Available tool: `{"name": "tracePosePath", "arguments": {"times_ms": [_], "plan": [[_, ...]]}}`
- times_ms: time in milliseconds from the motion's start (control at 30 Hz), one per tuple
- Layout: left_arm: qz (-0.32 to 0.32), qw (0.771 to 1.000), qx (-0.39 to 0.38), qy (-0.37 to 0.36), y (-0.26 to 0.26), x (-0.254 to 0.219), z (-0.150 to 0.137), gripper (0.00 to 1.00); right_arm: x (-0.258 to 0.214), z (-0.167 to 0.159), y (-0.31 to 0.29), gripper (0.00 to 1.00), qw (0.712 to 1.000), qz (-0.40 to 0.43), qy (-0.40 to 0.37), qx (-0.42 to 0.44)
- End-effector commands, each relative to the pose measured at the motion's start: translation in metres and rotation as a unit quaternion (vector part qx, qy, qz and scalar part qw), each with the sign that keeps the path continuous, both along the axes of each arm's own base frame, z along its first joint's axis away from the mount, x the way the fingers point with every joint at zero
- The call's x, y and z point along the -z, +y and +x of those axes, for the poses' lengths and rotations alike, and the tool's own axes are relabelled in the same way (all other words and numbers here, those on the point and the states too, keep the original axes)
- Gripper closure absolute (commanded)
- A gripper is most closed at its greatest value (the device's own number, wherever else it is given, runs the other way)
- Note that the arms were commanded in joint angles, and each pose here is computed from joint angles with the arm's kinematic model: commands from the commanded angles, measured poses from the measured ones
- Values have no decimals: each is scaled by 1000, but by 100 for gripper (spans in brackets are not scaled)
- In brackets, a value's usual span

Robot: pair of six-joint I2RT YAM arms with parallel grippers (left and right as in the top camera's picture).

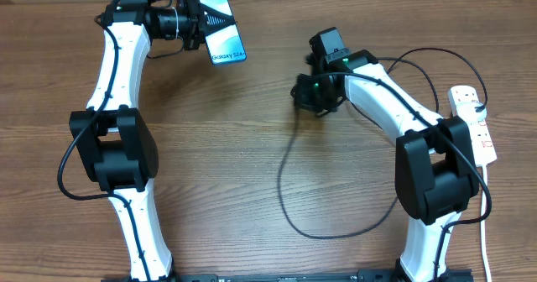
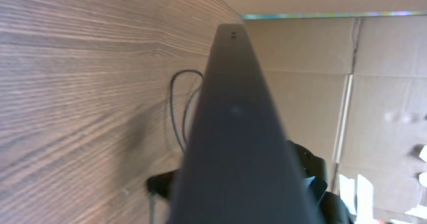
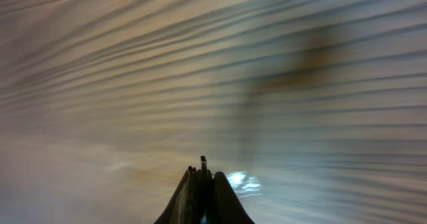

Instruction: Plug charger to phone and switch on socket

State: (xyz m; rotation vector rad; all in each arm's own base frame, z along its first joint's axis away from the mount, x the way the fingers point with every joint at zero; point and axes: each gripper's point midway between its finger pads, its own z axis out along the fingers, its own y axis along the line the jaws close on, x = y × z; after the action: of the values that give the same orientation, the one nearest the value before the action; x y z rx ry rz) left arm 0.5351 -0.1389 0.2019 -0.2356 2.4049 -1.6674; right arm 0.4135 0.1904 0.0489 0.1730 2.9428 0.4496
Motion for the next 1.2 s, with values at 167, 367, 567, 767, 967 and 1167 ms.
{"name": "tracePosePath", "arguments": {"times_ms": [167, 367, 567, 767, 967, 1167], "plan": [[23, 999, -5, -37, 5, -14, 0, 96, -4, 12, -73, 96, 978, -198, -47, 37], [30, 999, -8, -38, 7, -12, 1, 96, 11, 5, -76, 96, 977, -204, -20, 58], [30, 999, -8, -36, 7, -11, 0, 96, 16, 9, -76, 96, 977, -205, -23, 58], [32, 999, -9, -36, 7, -11, 1, 96, 14, 18, -76, 96, 976, -205, -44, 65], [32, 999, -9, -36, 7, -11, 1, 96, 15, 22, -75, 96, 976, -203, -50, 66], [33, 999, -4, -33, 1, -10, -2, 96, 27, 23, -75, 96, 975, -206, -42, 65]]}}
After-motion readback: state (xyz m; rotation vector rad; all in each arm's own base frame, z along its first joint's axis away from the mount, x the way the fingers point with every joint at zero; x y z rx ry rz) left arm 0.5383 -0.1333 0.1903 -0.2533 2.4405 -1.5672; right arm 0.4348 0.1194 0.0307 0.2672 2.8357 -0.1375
